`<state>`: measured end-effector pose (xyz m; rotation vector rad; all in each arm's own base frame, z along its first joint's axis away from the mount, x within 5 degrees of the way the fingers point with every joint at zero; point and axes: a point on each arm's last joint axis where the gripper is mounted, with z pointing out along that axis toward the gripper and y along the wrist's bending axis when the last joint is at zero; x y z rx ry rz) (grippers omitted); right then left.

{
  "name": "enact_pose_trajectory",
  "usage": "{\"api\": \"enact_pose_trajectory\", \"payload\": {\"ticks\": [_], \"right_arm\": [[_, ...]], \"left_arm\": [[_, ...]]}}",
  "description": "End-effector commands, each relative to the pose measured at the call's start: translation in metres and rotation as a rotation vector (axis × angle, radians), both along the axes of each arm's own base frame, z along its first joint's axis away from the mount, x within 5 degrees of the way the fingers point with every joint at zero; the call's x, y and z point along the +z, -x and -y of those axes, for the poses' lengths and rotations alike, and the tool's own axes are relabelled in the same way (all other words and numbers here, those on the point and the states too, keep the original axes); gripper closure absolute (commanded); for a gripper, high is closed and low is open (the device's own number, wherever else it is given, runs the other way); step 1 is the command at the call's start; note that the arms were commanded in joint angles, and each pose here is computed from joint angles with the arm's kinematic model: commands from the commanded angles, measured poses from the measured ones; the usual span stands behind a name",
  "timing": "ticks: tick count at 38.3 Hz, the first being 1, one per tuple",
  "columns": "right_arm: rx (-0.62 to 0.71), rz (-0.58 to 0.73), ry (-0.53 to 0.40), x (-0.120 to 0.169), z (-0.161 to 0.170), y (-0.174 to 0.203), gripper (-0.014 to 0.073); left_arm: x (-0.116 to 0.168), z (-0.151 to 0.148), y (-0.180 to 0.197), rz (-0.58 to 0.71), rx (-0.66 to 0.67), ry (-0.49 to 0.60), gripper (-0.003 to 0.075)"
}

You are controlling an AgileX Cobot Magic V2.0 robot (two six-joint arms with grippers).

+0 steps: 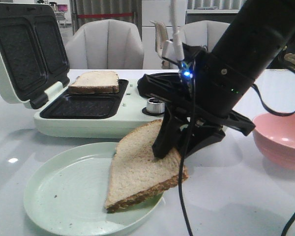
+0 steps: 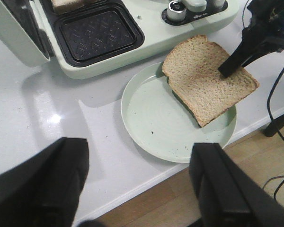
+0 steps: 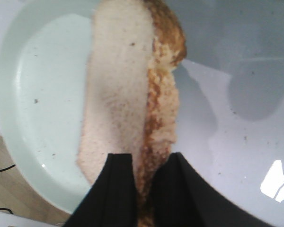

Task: Make breakfast with bread and shrimp
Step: 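Grasp the remaining bread slice on the plate with the right gripper, then carry the bread over and lay it on the near waffle plate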

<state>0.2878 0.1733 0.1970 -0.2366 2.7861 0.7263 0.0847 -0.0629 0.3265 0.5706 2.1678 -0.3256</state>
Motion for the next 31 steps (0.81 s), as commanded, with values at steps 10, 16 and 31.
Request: {"api": "enact_pose_trajectory", "payload": {"ticks": [10,16,31], "right_arm": [[-0.015,0.271,-0.131,0.088,0.010,0.019,0.0522],[-0.108,0.401,-0.186,0.105,0.012,0.013,0.0522],[-0.159,0.526,-0.232,0.109,-0.031,-0.040,0.0522]], "left_arm": [[0.015,0.002,-0.002,0.082,-0.021,0.054,0.0213],[0.015,0.002,-0.002,0.082,-0.021,0.054,0.0213],[0.015,0.003,-0.002,0.084,-0.021,0.055,0.0213]]}}
